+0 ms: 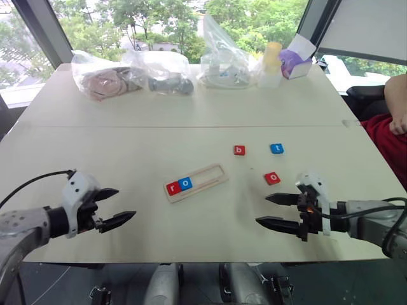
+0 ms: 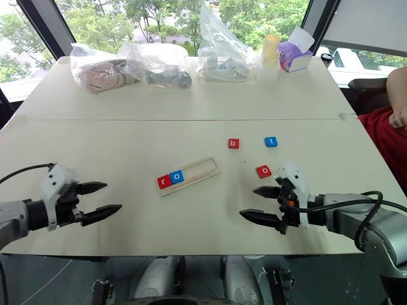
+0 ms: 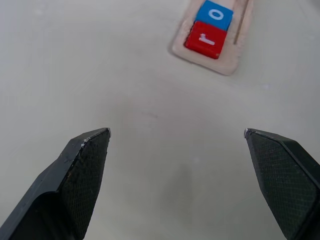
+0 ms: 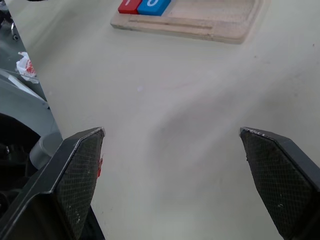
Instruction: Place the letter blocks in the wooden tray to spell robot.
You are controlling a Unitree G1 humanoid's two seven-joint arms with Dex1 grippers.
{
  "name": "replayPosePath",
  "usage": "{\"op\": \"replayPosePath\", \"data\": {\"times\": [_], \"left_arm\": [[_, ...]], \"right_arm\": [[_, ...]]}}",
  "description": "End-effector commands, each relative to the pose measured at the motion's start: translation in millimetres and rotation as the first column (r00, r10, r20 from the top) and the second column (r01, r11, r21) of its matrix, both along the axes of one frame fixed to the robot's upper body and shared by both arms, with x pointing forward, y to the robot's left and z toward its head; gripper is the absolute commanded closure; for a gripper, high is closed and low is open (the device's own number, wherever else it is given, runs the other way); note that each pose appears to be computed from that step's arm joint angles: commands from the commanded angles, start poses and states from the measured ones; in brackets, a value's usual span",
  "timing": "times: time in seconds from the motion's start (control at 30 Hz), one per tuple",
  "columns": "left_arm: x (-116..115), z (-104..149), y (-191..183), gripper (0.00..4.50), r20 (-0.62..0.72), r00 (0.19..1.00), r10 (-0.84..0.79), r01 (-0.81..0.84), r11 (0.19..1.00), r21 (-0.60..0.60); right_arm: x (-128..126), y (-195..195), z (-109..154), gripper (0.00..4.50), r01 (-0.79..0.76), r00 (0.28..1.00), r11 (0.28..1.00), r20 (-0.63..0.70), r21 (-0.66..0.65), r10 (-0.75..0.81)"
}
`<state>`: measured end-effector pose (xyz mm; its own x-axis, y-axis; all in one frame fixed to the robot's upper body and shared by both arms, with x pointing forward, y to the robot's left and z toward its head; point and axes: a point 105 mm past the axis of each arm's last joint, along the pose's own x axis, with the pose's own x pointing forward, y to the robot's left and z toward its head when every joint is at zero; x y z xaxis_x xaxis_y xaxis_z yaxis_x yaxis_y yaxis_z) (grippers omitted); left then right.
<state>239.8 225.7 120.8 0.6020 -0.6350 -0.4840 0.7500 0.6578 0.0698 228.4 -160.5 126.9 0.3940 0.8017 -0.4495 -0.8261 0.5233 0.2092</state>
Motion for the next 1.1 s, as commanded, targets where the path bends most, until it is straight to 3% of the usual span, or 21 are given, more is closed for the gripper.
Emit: {"op": "replayPosePath", "data": {"times": [0.03, 0.23, 0.37, 0.67, 1.1], "left_arm": [[15.1, -8.9, -10.2, 0.00, 0.019, 0.996, -0.089, 0.088, 0.995, 0.056], [41.0, -21.6, -31.1, 0.00, 0.044, 0.978, -0.205, 0.202, 0.976, 0.078], [50.8, -26.7, -47.5, 0.00, 0.060, 0.964, -0.260, 0.255, 0.964, 0.076], [35.2, -35.5, -73.9, 0.00, 0.020, 0.941, -0.339, 0.339, 0.941, 0.009], [43.2, -62.3, -96.5, 0.00, 0.042, 0.959, -0.281, 0.280, 0.960, 0.029]], "right_arm": [[7.0, 21.4, 10.7, 0.03, -0.030, 0.994, 1.000, 0.104, -0.005, 0.031], [4.5, 55.1, 16.9, 0.03, -0.066, 0.984, 0.997, 0.171, 0.034, 0.060], [3.3, 57.2, 14.3, 0.03, -0.043, 0.984, 0.998, 0.175, 0.039, 0.036], [2.5, 42.9, 2.2, 0.03, 0.013, 0.986, 1.000, 0.169, 0.011, -0.015], [11.0, 38.5, -2.9, 0.03, 0.040, 0.980, 0.999, 0.196, -0.006, -0.038]]}}
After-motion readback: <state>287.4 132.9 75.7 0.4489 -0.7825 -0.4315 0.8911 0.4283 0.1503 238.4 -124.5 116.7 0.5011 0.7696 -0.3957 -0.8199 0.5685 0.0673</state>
